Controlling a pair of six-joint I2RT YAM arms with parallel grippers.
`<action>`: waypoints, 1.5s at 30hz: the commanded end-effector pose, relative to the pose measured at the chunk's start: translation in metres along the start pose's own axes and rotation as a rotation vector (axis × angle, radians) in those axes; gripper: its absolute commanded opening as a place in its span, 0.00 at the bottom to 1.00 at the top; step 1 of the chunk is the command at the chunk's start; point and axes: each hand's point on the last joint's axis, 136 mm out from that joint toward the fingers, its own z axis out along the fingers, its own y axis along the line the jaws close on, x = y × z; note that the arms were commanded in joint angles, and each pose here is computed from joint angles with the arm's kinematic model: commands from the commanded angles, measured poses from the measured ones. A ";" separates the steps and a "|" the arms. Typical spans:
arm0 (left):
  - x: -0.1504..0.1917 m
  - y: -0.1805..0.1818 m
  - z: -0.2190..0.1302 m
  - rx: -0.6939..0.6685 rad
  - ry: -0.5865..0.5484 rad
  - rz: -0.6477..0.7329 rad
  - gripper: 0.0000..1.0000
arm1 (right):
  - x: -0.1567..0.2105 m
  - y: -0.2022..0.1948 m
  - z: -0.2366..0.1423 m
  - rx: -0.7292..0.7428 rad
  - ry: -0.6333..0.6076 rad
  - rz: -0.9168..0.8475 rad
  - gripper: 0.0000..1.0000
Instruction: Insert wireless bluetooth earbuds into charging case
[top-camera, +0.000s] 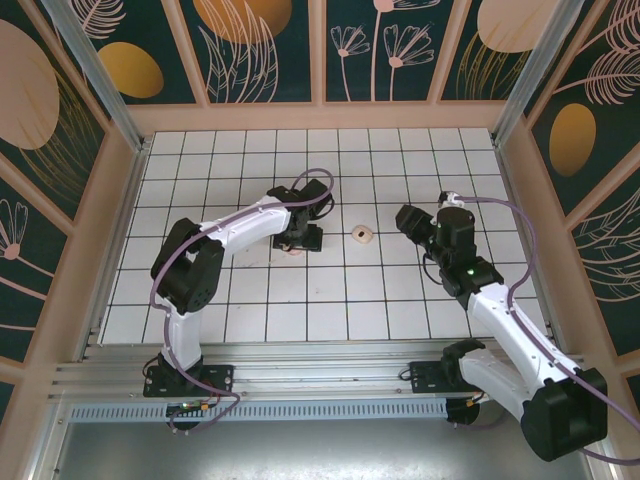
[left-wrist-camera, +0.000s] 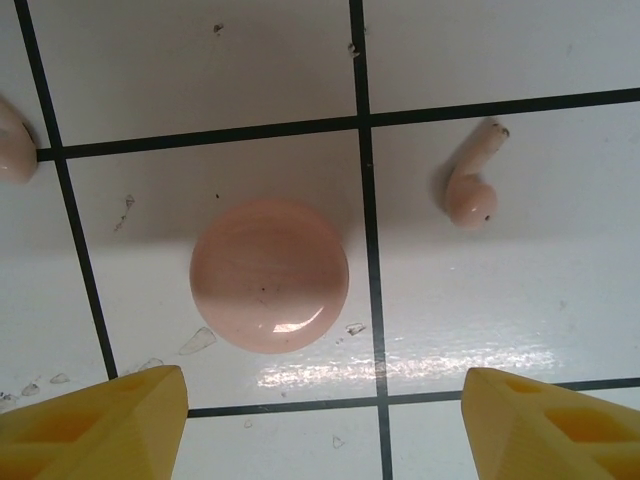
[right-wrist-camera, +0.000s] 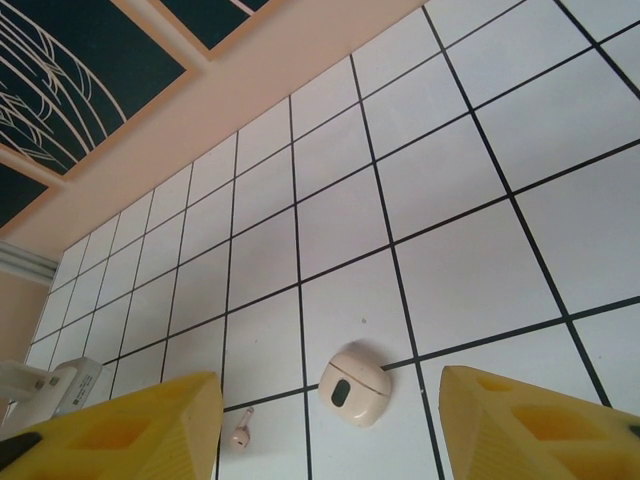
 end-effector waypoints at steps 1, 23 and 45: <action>0.005 0.014 0.015 -0.054 0.031 0.014 0.72 | -0.018 0.015 -0.004 -0.043 -0.041 0.021 0.60; -0.005 0.022 0.048 -0.041 0.067 0.009 0.66 | -0.017 0.014 -0.004 -0.039 -0.034 0.027 0.60; -0.027 0.019 -0.003 0.037 -0.099 0.033 0.46 | -0.011 0.021 0.006 -0.058 0.023 0.006 0.59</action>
